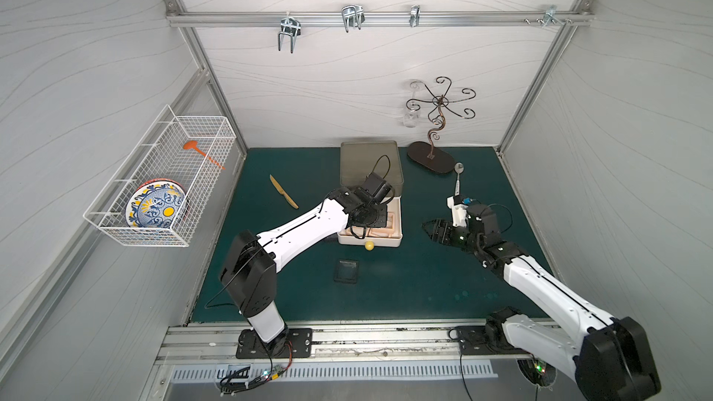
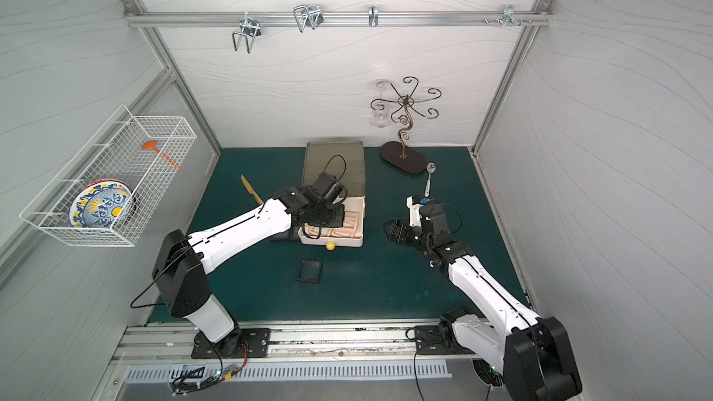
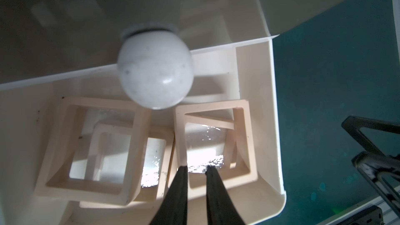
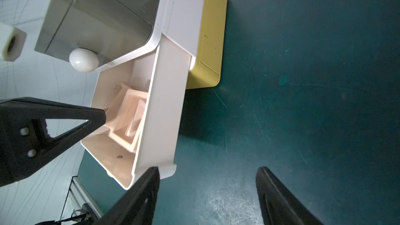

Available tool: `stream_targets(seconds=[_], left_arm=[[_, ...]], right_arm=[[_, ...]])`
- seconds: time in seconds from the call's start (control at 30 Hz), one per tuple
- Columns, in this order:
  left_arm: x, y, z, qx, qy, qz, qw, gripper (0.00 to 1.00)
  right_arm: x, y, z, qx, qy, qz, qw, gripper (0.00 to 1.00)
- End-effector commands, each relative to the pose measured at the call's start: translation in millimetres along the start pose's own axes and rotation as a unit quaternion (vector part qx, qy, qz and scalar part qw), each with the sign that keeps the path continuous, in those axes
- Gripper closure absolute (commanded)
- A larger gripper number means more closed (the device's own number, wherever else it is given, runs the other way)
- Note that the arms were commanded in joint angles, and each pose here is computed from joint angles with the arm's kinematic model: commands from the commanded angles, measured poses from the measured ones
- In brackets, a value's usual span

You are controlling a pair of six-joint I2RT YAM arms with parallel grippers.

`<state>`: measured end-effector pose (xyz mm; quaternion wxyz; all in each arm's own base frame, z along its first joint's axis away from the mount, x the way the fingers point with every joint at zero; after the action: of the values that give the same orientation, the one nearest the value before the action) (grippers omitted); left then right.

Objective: Place the brooch boxes into the drawer by color
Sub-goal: Place the brooch box in the drawer, then close the drawer in the storage box.

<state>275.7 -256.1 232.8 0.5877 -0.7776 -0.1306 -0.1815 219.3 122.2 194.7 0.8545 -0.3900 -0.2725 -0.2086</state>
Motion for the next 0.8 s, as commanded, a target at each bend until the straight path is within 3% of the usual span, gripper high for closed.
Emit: stream_targets(seconds=[0.0, 0.1, 0.2, 0.43, 0.57, 0.77], left_arm=[[5, -9, -4, -0.011, 0.007, -0.024, 1.000, 0.79], [6, -13, -4, -0.015, 0.006, -0.029, 0.999, 0.78], [10, -27, -4, -0.017, 0.008, -0.046, 0.999, 0.77], [22, -71, 1, -0.010, 0.039, -0.120, 0.992, 0.73], [27, -91, 20, 0.007, 0.038, -0.162, 0.986, 0.74], [34, -96, 86, 0.009, -0.053, -0.170, 0.984, 0.76]], right_arm=[[6, -7, 16, 0.027, -0.022, 0.000, 0.999, 0.26], [5, -7, 28, 0.046, -0.035, 0.000, 0.998, 0.29], [0, -7, 43, 0.077, -0.056, 0.002, 0.995, 0.39], [-20, -11, 68, 0.159, -0.102, -0.011, 0.982, 0.98], [-27, -3, 78, 0.183, -0.115, 0.021, 0.976, 1.00], [-36, 12, 83, 0.192, -0.119, 0.045, 0.973, 1.00]])
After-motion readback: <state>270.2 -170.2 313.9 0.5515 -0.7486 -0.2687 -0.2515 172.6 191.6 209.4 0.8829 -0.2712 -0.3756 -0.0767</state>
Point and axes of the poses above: each gripper's point midway between its finger pads, its own y axis out along the fingers, its own z axis along the line the jaws close on, x = y × z, the point moved 9 cm from there along -y, back along the fingers, and after that the axes turned 3 degrees about -y, right-handed, at the moved point
